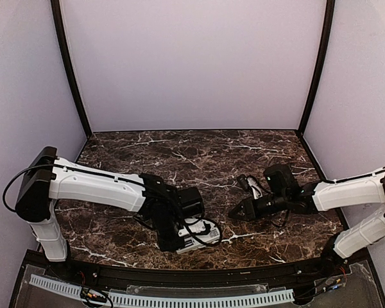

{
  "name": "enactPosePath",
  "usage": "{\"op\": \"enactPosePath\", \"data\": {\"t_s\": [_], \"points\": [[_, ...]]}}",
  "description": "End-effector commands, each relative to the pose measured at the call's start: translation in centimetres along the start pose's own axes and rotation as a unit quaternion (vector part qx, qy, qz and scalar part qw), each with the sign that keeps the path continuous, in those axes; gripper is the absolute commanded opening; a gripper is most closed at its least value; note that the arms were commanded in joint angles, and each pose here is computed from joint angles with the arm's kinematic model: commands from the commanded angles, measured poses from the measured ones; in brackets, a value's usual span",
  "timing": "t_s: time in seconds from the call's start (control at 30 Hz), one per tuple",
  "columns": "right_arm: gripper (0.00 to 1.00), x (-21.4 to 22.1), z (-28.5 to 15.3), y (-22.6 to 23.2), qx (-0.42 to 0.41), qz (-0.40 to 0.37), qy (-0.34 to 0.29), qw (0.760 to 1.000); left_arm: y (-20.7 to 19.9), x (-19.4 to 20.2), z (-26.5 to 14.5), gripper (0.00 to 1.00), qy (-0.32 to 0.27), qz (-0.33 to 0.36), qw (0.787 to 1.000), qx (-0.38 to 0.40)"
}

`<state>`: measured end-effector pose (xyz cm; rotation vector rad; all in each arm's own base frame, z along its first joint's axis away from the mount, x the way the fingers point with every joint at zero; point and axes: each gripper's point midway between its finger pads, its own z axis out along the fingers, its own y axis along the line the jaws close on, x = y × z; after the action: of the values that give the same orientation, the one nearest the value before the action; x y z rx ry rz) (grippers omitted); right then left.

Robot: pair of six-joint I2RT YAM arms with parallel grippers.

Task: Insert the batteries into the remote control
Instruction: Place the battery in the battery compartment.

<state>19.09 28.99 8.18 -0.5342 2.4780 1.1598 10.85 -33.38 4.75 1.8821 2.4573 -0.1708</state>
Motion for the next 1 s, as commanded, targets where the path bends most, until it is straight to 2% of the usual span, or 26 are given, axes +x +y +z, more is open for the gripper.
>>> {"op": "enactPosePath", "data": {"t_s": [0.0,0.63,0.97], "points": [[0.24,-0.6,-0.2,0.4,-0.016,-0.010,-0.014,1.000,-0.2,-0.3,-0.6,0.03,0.005,-0.011,1.000,0.003],[0.24,-0.2,-0.3,0.2,-0.016,-0.007,-0.015,1.000,0.3,-1.3,0.4,0.04,0.013,-0.030,0.999,0.005],[0.24,-0.1,-0.3,0.2,-0.017,-0.007,-0.014,1.000,0.4,-1.4,0.5,0.11,0.016,-0.032,0.999,0.005]]}}
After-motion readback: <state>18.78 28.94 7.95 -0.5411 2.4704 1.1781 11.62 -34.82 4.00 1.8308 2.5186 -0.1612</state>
